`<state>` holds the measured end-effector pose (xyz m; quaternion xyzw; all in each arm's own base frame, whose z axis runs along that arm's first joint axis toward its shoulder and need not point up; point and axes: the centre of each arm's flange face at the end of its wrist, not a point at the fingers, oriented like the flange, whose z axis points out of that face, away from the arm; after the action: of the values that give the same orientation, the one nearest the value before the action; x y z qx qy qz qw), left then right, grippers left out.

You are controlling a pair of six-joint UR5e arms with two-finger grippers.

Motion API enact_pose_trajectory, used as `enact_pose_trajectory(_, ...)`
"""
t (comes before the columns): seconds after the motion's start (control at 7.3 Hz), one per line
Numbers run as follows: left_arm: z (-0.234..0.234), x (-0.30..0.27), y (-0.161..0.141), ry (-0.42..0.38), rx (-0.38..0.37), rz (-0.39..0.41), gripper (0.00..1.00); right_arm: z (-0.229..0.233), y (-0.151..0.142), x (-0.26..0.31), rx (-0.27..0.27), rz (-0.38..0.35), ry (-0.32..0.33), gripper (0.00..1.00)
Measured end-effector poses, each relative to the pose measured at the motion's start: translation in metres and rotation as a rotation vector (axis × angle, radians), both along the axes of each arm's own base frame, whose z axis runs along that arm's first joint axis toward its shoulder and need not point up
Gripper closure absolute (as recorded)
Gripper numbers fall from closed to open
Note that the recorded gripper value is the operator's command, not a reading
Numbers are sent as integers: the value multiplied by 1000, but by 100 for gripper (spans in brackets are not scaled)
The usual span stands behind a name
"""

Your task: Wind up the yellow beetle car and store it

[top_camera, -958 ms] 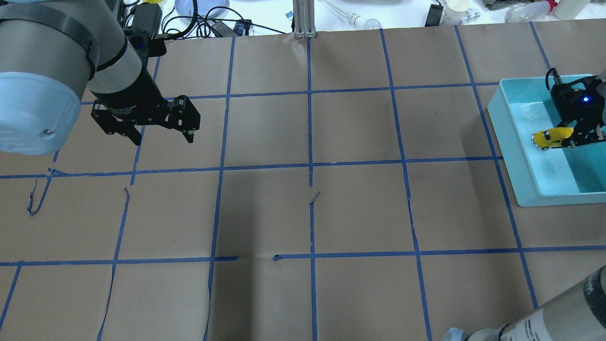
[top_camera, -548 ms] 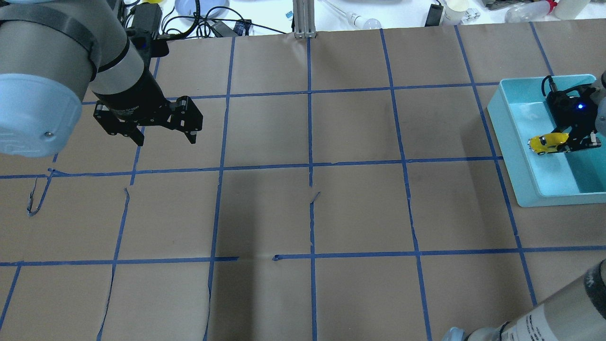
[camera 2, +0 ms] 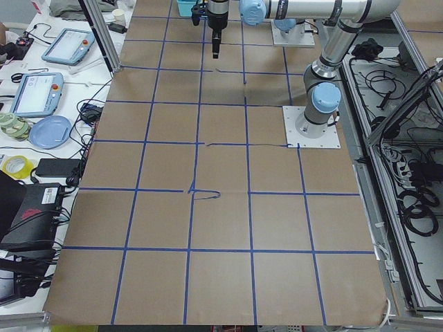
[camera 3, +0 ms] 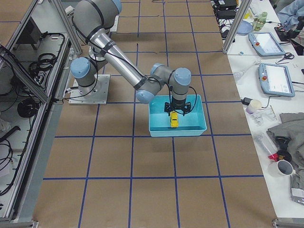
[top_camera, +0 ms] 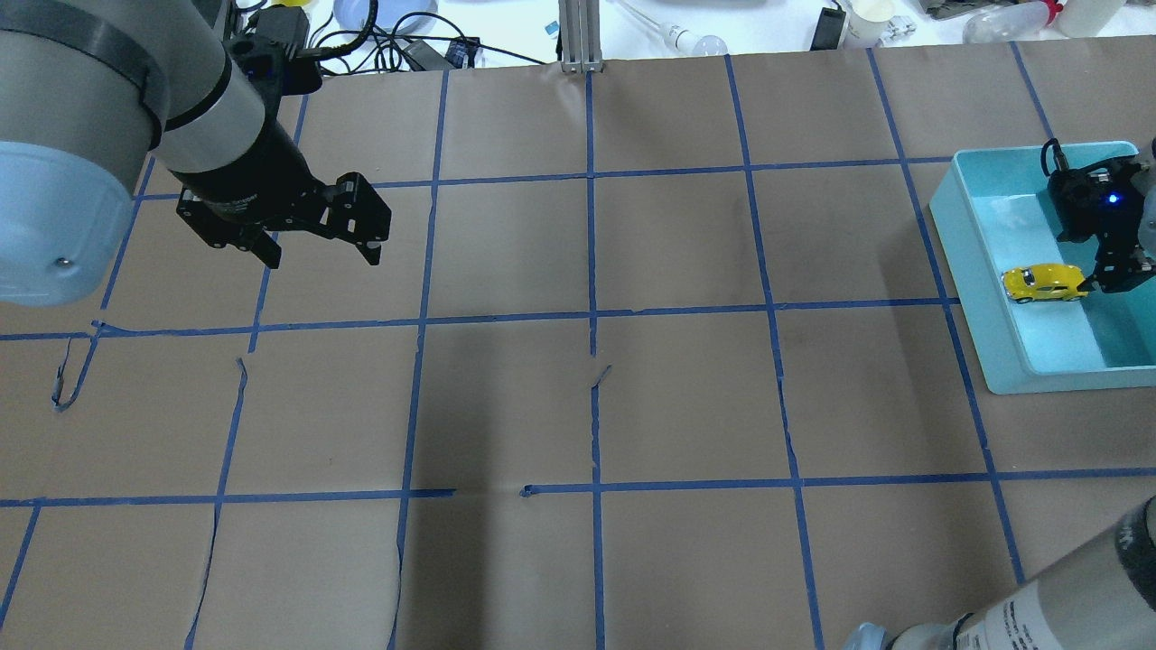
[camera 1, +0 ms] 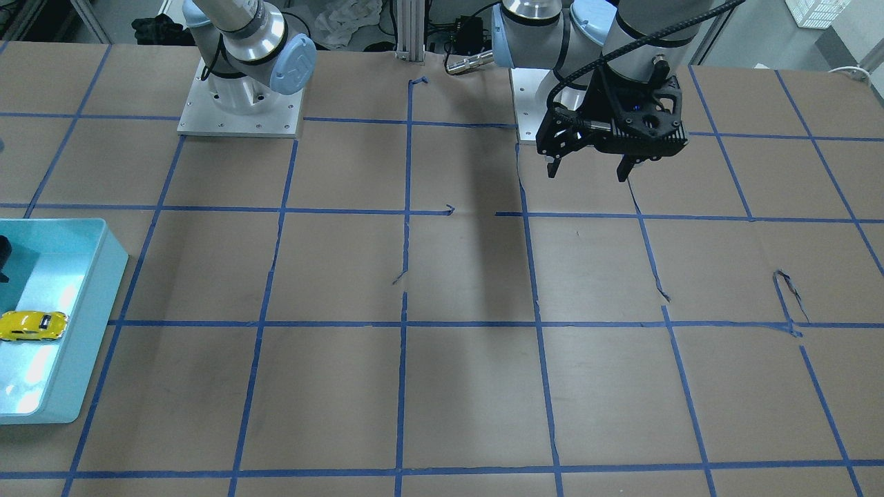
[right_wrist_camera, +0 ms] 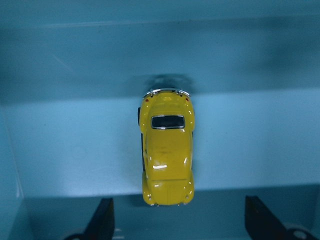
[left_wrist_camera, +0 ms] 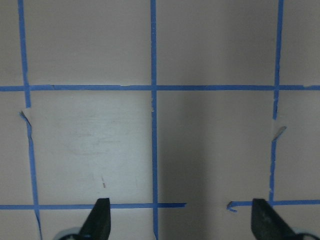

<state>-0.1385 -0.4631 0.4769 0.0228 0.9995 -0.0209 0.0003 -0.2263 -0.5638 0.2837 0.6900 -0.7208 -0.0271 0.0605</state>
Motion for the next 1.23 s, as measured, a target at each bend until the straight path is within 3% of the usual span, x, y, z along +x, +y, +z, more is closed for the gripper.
enact_pose_trajectory(0.27, 4, 3, -1, 3, -6, -11, 0, 83, 9, 25, -14, -59, -16, 0)
enact_pose_trajectory(0.68, 5, 3, -1, 7, -7, -12, 0, 197, 12, 60, 8, -269, -68, 0)
enact_pose_trajectory(0.96, 6, 4, -1, 1, -9, -20, 0, 236, 7, 121, -19, -384, -88, 0)
enact_pose_trajectory(1.23, 6, 5, -2, -6, -10, -58, 0, 253, 12, 197, -37, -575, -109, 0)
